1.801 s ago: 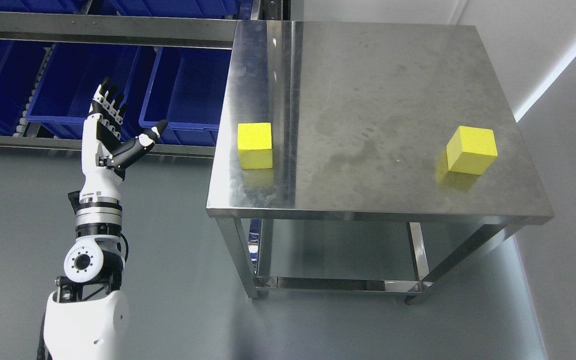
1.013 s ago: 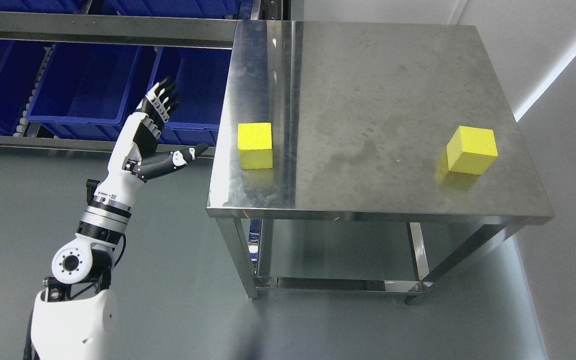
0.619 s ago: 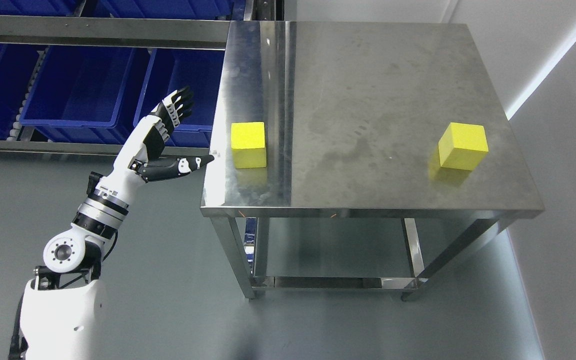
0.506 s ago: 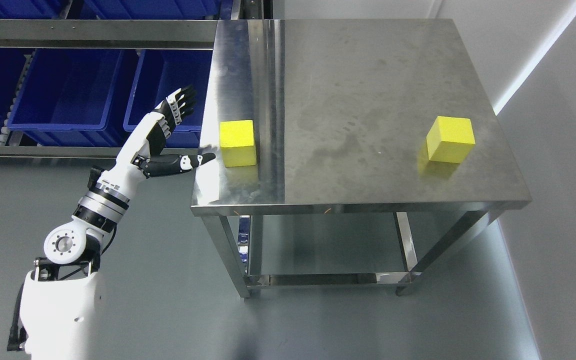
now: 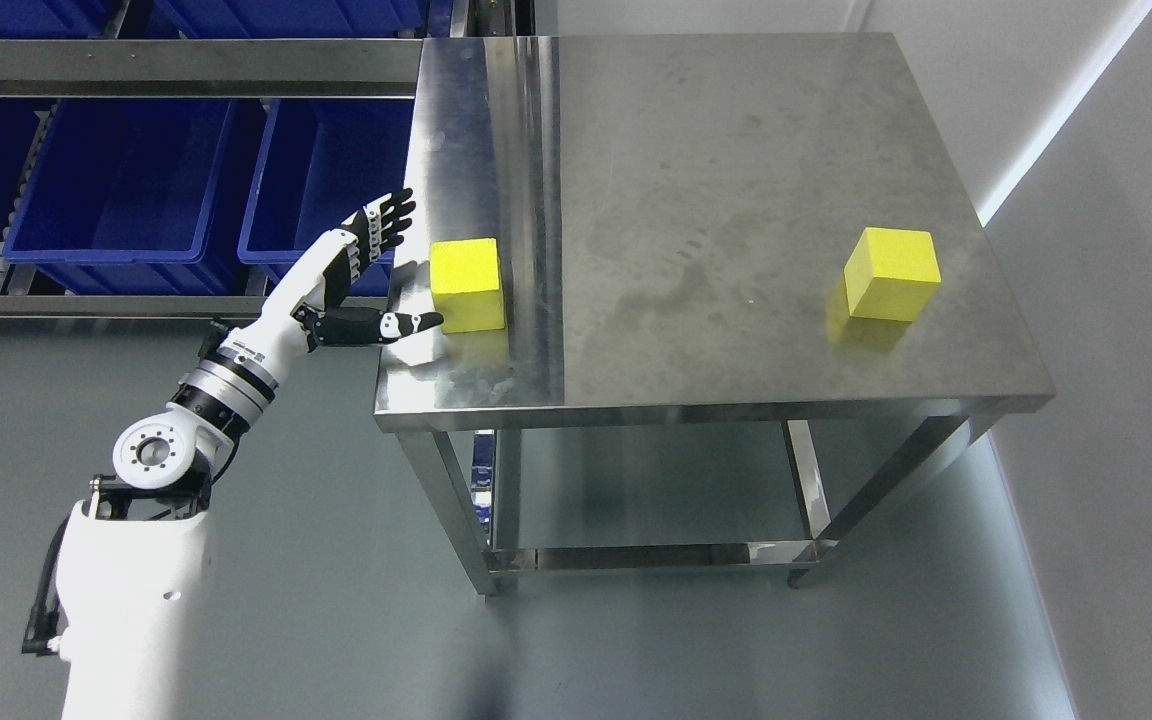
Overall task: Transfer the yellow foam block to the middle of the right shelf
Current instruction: 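Close the left hand around the nearer yellow foam cube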
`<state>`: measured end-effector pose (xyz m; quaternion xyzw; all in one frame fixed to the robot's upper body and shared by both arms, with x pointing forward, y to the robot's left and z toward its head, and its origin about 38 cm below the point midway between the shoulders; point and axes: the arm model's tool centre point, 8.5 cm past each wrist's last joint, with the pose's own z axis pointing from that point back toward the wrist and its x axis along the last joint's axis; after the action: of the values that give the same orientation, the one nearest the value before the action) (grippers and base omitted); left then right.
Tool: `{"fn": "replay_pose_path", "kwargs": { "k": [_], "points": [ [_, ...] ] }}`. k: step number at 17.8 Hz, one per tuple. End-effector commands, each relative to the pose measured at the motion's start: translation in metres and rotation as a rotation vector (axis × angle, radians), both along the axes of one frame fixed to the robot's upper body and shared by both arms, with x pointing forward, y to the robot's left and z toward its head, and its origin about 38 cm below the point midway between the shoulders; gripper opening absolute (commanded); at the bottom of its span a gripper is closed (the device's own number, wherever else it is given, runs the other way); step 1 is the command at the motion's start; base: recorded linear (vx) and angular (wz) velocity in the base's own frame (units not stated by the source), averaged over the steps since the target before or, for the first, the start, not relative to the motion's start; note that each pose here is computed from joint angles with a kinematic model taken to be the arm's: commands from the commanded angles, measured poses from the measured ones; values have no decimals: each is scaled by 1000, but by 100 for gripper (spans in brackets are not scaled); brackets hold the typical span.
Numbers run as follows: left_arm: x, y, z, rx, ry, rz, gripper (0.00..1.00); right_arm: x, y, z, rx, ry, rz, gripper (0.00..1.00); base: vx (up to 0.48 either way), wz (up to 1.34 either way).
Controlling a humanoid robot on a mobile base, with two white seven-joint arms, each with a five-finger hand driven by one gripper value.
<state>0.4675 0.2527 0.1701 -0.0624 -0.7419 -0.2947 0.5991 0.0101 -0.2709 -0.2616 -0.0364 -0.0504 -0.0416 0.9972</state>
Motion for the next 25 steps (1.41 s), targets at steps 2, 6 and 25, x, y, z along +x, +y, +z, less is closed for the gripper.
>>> {"fn": "replay_pose_path", "kwargs": {
  "k": [2,6,25],
  "points": [
    [4,-21,-41,63,135,-93,99,7,-12,1,-19,-19,1,100,0,0],
    [12,-36,-29,59,108,-120,99,8,-12,1,-19,-21,1,100,0,0],
    [29,-43,-6,-89,65,-100,56,8,-12,1,-19,-21,1,100,0,11]
  ]
}}
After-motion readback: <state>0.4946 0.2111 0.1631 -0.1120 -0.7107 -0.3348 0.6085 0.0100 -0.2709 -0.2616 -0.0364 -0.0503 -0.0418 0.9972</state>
